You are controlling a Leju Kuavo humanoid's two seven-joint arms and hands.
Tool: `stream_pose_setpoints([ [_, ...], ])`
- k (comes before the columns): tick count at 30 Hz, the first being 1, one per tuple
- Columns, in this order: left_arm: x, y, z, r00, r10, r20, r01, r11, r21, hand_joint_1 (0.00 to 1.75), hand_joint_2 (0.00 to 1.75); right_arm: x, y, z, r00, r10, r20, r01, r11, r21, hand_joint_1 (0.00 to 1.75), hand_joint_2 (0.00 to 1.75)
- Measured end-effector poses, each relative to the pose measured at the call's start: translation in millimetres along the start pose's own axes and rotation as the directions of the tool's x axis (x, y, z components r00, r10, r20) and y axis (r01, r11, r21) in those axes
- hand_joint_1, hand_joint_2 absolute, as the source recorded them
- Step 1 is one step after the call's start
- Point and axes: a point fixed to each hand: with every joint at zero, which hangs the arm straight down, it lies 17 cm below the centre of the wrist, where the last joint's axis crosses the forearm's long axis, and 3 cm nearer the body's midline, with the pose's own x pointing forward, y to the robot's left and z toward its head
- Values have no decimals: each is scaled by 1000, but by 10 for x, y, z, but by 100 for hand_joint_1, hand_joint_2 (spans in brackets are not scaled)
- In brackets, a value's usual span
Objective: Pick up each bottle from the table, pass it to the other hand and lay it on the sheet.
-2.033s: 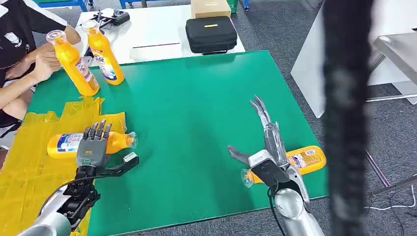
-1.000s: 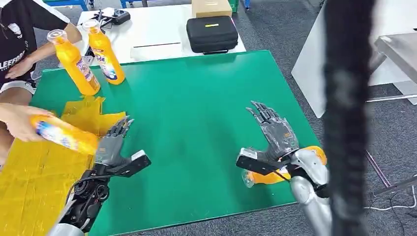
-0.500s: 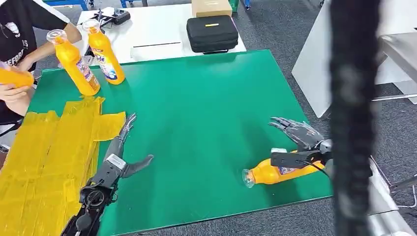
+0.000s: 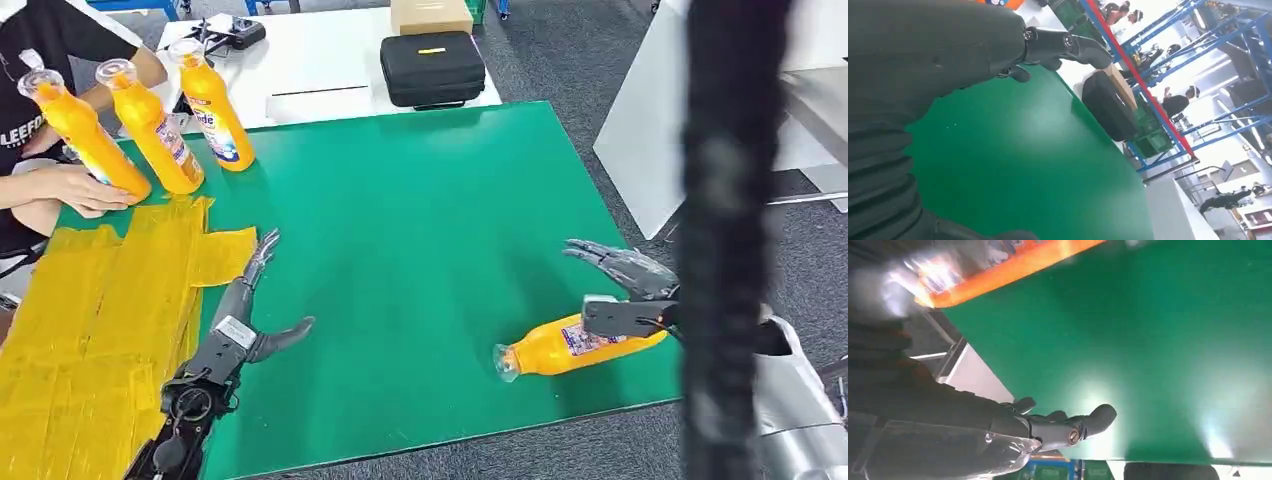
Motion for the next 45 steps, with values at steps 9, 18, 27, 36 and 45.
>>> stream_pose_setpoints([
  [9, -84, 1, 18, 1000, 7, -26, -7, 1000, 9, 0, 175, -135, 198, 355, 998, 11, -67, -8, 999, 46, 0, 175],
  [18, -104, -9, 1, 999, 19, -34, -19, 1000, 15, 0, 175, -308, 322, 493, 989, 42, -141, -30, 996, 85, 0, 175],
  [27, 71, 91, -46, 980, 199, 9, -200, 978, 68, 0, 175, -607, 403, 493, 962, 116, -249, -88, 989, 121, 0, 175],
  [36, 410, 286, -119, 953, 283, 112, -295, 950, 106, 0, 175, -684, 697, 424, 954, 104, -283, -60, 985, 160, 0, 175],
  [45, 477, 310, -146, 953, 274, 131, -288, 951, 108, 0, 175, -734, 892, 275, 942, 122, -312, -64, 980, 191, 0, 175],
])
